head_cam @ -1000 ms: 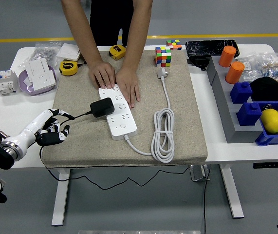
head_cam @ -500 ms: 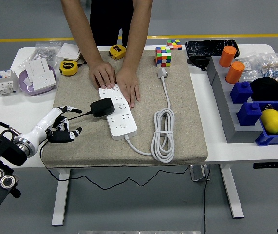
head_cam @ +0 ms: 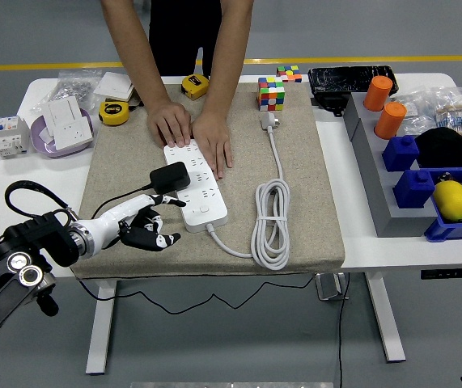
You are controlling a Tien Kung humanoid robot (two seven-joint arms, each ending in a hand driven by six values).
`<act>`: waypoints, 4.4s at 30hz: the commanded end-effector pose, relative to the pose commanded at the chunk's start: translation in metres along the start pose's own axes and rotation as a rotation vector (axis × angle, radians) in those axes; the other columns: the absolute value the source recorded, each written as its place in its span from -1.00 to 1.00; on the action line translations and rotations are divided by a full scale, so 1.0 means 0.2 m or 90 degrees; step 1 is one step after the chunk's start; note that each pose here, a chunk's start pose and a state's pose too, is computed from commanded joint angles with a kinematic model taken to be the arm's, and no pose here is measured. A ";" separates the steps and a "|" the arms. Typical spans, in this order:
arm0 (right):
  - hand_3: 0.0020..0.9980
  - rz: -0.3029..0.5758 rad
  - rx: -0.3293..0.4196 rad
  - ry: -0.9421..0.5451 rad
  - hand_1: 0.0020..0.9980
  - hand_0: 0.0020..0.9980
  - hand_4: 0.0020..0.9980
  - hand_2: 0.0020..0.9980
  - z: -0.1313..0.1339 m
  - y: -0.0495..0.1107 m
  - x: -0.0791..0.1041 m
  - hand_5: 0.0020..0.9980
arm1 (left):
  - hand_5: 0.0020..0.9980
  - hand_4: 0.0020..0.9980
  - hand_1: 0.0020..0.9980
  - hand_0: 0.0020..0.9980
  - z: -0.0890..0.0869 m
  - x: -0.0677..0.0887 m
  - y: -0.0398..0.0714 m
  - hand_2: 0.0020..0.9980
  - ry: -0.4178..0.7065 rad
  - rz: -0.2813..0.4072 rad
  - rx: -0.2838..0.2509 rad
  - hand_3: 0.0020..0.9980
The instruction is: Pick up the plug,place it near the board,insert it into the board,press the button
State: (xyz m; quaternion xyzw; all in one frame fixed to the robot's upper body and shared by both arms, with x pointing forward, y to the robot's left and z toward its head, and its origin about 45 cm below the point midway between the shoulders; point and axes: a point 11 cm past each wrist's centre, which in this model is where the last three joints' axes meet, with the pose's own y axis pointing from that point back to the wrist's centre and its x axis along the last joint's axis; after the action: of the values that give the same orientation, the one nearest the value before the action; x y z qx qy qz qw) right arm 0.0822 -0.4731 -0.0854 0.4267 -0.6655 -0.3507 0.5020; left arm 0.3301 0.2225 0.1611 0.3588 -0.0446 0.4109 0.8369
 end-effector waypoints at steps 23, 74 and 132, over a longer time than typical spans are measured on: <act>0.46 0.000 0.006 0.002 0.59 1.00 1.00 0.44 -0.03 0.00 0.00 0.79 | -1.00 0.35 -1.00 -0.75 0.02 -0.01 -0.13 -0.65 -0.048 -0.009 0.044 0.75; 0.46 0.003 0.004 0.004 0.59 1.00 1.00 0.44 -0.03 0.00 0.01 0.80 | -1.00 0.34 -1.00 -0.75 0.15 -0.03 -0.16 -0.64 -0.167 0.001 0.041 0.68; 0.46 -0.003 0.005 0.010 0.59 1.00 1.00 0.44 -0.03 0.00 -0.01 0.80 | -0.57 1.00 0.21 -0.15 0.02 0.31 -0.32 0.13 -0.218 0.328 -0.012 0.20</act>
State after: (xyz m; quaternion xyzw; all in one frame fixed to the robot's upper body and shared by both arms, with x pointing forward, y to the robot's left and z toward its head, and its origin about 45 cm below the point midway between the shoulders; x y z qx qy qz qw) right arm 0.0889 -0.4720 -0.0845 0.4334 -0.6618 -0.3458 0.5046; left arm 0.4181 0.2354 0.1516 0.3919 -0.2785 0.5424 0.6889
